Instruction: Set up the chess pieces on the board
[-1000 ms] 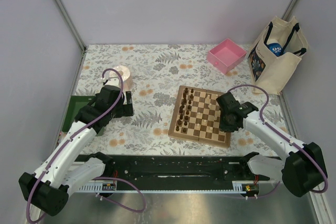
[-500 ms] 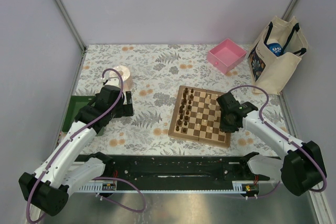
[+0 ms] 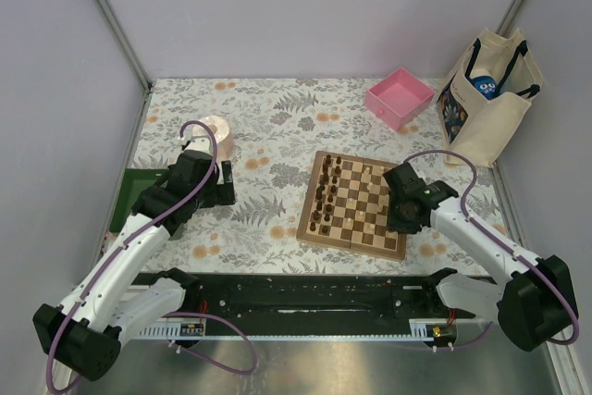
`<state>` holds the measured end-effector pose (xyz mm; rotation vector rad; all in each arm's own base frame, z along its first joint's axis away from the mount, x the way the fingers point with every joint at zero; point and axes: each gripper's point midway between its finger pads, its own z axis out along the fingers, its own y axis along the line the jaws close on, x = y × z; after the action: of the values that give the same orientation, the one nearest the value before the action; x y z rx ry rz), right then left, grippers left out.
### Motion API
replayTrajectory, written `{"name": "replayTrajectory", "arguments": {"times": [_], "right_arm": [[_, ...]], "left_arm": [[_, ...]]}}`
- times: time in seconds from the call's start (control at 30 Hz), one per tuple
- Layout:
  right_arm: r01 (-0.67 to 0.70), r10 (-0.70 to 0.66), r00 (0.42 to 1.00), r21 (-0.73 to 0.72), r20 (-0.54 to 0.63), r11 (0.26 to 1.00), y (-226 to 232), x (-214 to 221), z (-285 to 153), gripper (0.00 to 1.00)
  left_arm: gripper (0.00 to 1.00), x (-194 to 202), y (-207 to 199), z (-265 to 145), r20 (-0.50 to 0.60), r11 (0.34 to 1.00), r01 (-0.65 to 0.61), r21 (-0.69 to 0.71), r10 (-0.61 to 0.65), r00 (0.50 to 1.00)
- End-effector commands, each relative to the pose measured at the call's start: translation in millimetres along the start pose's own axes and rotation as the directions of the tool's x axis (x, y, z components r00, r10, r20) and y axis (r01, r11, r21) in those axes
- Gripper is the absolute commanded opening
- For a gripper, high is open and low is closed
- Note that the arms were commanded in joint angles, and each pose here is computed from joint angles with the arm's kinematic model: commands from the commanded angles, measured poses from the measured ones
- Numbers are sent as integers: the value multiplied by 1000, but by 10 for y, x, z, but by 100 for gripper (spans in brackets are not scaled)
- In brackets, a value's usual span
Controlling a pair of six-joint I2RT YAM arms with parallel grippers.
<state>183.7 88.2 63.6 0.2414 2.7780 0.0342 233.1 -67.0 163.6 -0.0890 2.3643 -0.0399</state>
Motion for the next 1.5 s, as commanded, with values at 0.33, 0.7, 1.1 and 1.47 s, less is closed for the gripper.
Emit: {"name": "replayTrajectory", "arguments": {"times": [0.33, 0.7, 1.1, 1.47], "right_arm": [[26, 22, 981, -242, 193, 970, 352, -441, -689, 46], [105, -86, 993, -311, 75, 944, 739, -300, -465, 46], [112, -120, 992, -173, -33, 979, 636, -140, -80, 46], [106, -117, 991, -150, -69, 983, 614, -62, 81, 43]], "left_arm": [[99, -132, -47, -35, 51, 1000, 14, 28, -15, 999], [99, -135, -51, -35, 51, 999, 14, 29, -15, 999], [99, -121, -41, -19, 46, 1000, 10, 22, -11, 999], [99, -130, -42, -28, 50, 1000, 12, 24, -13, 999]]}}
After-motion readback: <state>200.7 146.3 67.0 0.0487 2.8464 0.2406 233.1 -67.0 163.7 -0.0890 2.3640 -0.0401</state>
